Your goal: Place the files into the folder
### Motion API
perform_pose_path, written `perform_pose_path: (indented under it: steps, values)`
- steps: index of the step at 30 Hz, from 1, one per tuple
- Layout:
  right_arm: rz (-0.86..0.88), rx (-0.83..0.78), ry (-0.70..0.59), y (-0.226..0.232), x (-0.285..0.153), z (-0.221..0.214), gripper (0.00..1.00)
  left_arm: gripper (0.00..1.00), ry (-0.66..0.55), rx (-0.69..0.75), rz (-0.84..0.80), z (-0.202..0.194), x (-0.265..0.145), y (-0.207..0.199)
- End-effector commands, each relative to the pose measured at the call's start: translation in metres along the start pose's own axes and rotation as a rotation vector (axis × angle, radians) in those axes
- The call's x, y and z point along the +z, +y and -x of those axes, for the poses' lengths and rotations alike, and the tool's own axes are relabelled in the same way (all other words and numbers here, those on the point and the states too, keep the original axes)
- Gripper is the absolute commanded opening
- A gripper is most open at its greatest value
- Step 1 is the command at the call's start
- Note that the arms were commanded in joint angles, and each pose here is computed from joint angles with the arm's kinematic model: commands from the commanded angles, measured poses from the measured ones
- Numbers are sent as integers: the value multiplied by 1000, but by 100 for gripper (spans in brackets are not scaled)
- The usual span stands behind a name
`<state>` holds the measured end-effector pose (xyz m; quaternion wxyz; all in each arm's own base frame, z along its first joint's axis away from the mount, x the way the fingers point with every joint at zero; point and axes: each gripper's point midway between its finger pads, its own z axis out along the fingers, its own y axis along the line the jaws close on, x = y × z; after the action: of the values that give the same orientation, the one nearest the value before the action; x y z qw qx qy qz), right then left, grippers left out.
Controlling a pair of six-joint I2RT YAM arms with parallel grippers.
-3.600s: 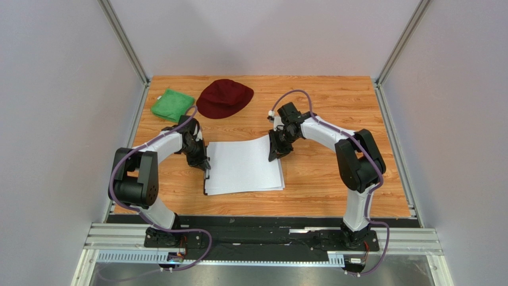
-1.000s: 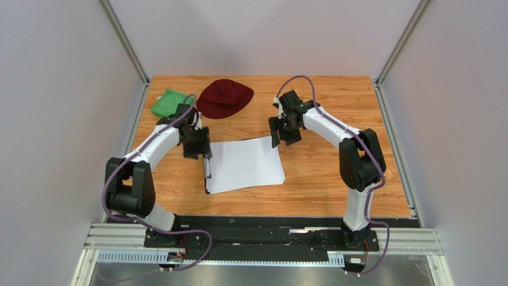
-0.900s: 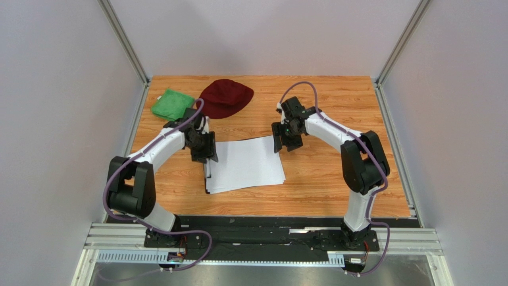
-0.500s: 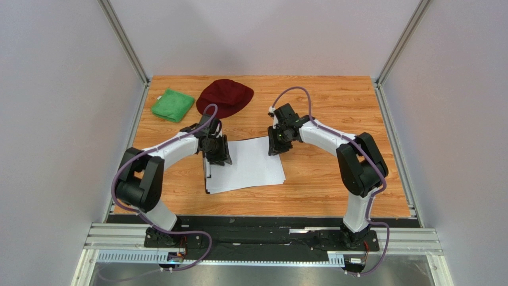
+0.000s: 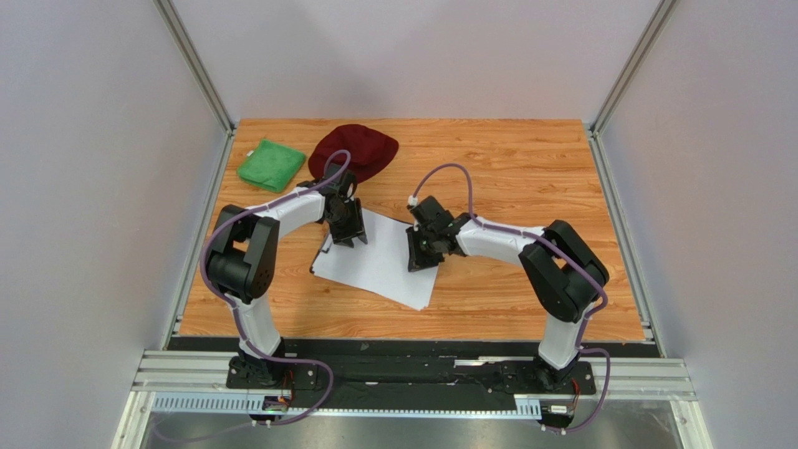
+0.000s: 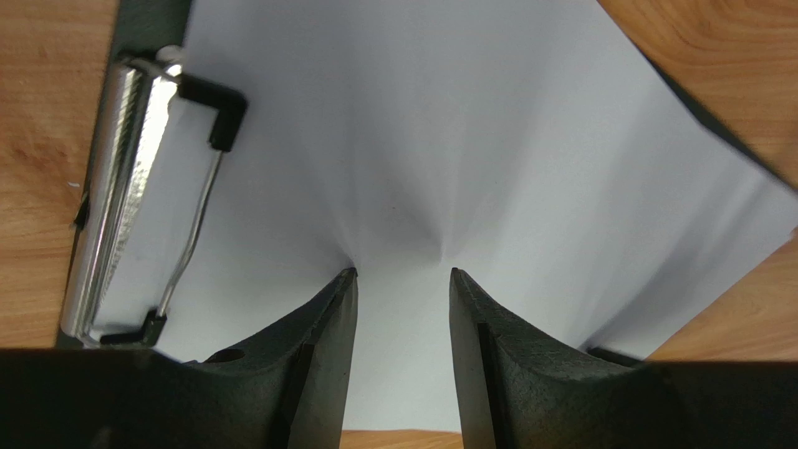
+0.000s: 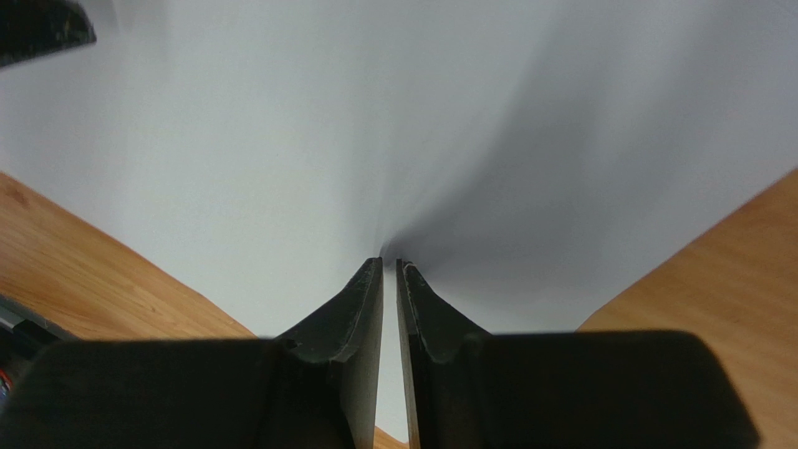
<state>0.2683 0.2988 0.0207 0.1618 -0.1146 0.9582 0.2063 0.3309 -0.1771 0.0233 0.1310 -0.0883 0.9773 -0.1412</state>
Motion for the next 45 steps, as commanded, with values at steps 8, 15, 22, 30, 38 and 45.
perform_pose_path:
  steps: [8,15,22,30,38,45]
  values:
    - [331,-30,46,163,2,-64,18,52,51,46,16,31,17,12]
    - [520,-105,59,216,-7,-51,20,62,26,81,-81,48,16,8]
    - [184,-182,-100,112,-64,-3,46,72,-82,115,-239,46,-60,-25]
    - [73,-151,-65,1,-31,47,77,80,-271,193,-381,35,-168,-50]
    - [11,-151,-44,-16,-7,46,78,83,-322,270,-461,0,-227,-53]
    - [234,-59,7,67,3,-4,77,83,-362,271,-541,-8,-260,-65]
